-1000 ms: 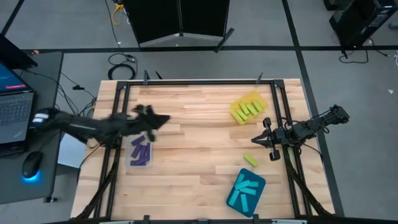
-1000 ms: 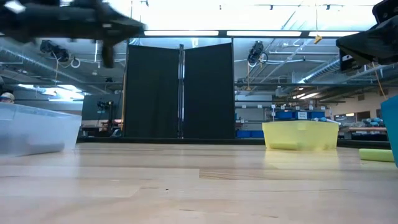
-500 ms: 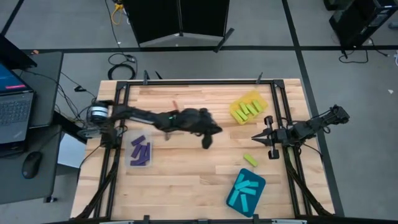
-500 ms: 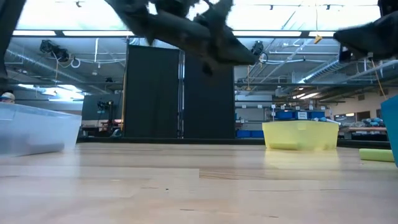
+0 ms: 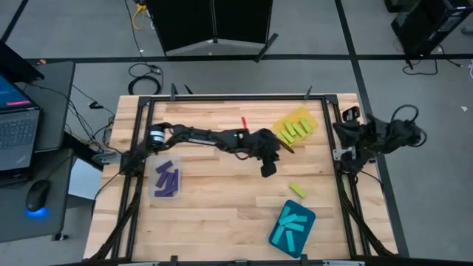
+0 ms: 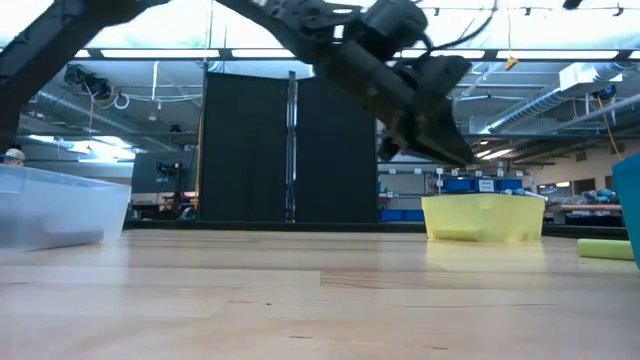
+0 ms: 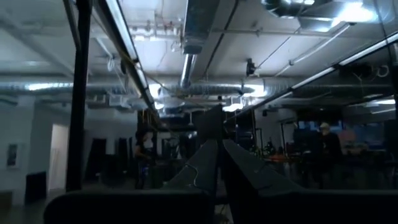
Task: Sort blocks
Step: Put the green block into the yellow bin
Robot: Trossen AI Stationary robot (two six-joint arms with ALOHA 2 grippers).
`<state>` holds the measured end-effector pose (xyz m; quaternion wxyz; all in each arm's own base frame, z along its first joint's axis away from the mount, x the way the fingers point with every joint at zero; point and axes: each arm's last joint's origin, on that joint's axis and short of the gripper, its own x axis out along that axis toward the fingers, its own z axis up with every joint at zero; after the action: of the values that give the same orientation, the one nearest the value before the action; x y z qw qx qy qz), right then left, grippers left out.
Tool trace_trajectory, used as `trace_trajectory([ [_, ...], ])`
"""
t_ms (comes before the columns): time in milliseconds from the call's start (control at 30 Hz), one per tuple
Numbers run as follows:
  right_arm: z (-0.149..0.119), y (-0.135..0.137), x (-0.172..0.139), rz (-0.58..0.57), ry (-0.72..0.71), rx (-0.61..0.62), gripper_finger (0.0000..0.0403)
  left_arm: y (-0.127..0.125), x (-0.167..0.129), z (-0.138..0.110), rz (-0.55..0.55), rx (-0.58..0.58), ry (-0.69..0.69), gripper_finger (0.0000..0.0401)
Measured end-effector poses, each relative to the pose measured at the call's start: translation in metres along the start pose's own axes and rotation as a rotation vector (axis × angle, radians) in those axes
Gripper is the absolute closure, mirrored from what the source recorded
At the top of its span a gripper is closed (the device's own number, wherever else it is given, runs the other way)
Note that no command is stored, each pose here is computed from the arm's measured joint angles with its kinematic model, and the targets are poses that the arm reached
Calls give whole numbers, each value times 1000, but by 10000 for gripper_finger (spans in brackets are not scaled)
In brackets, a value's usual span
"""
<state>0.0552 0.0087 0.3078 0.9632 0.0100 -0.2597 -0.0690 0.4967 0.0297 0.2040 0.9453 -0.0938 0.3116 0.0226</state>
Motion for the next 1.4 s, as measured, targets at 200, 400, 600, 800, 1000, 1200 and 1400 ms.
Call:
trace_trajectory([
  [200,38,7,30,8,27,-17,368,-6,24,13,-117,164,63,271],
  [400,44,21,60,21,83,-47,366,-20,46,15,-196,331,62,232],
  [600,46,32,81,20,104,-63,368,-34,59,11,-306,432,46,227],
  [800,49,33,89,1,100,-68,367,-43,71,3,-319,519,20,227],
  [1000,50,30,90,-28,85,-72,367,-42,72,5,-310,560,-14,227],
  [1200,50,27,91,-51,84,-75,368,-42,77,3,-304,583,-32,227],
  [1400,48,27,93,-61,90,-82,366,-41,90,-1,-307,574,2,227],
])
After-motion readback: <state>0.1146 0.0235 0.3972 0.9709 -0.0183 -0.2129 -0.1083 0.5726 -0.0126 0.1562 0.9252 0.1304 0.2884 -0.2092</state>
